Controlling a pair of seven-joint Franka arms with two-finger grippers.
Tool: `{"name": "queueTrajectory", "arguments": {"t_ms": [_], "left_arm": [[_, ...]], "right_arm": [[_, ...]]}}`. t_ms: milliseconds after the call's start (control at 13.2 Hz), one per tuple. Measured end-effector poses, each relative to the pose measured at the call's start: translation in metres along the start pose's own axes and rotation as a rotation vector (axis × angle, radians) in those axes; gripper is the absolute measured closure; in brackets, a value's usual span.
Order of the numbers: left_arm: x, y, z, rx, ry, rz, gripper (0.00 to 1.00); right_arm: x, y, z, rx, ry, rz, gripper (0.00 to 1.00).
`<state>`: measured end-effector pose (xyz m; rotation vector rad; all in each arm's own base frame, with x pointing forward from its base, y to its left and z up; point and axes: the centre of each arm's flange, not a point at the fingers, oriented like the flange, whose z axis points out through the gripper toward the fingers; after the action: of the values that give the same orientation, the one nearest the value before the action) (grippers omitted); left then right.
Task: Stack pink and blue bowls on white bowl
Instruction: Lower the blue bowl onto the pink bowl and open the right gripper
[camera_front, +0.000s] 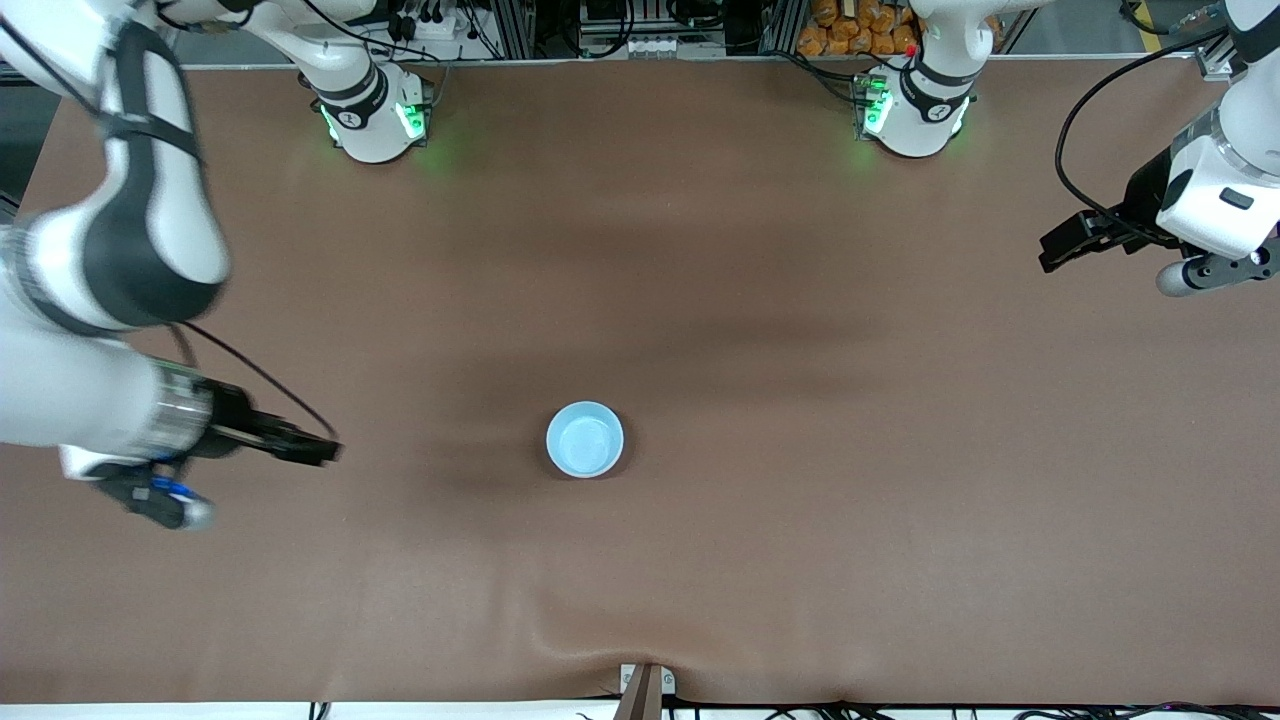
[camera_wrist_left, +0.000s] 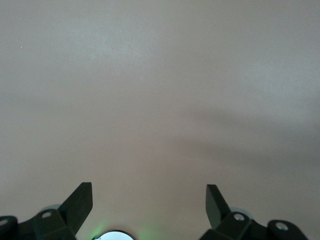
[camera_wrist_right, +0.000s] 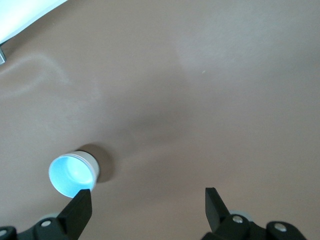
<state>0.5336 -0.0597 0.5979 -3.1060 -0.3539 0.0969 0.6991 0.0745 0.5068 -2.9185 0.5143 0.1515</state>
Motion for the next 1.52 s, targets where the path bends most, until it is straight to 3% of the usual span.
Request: {"name": "queueTrajectory", "arguments": {"t_ms": [228,531,759,987,1518], "left_arm": [[-0.003,0.022,0.006,-0.013,-0.007,0.038,0.00],[-0.009,0.069,0.027,-0.011,-0.029,0.092,0.00],[-0.008,0.081,0.032,-0.018,-0.024,0.111,0.00],[-0.005,0.072,0.024,-0.024,-0.007,0.096,0.00],[0.008,-0.011,0.001,-0.015,0.002,0.110,0.00]], "right_arm": [[-0.019,0.031,-0.061,-0.017,0.030,-0.009,0.00],[-0.072,0.027,-0.125,-0.077,0.116,-0.046,0.00],[-0.098,0.042,-0.136,-0.127,0.124,-0.097,0.00],[-0.116,0.067,-0.129,-0.140,0.125,-0.125,0.00],[-0.145,0.095,-0.123,-0.150,0.122,-0.218,0.00]]}}
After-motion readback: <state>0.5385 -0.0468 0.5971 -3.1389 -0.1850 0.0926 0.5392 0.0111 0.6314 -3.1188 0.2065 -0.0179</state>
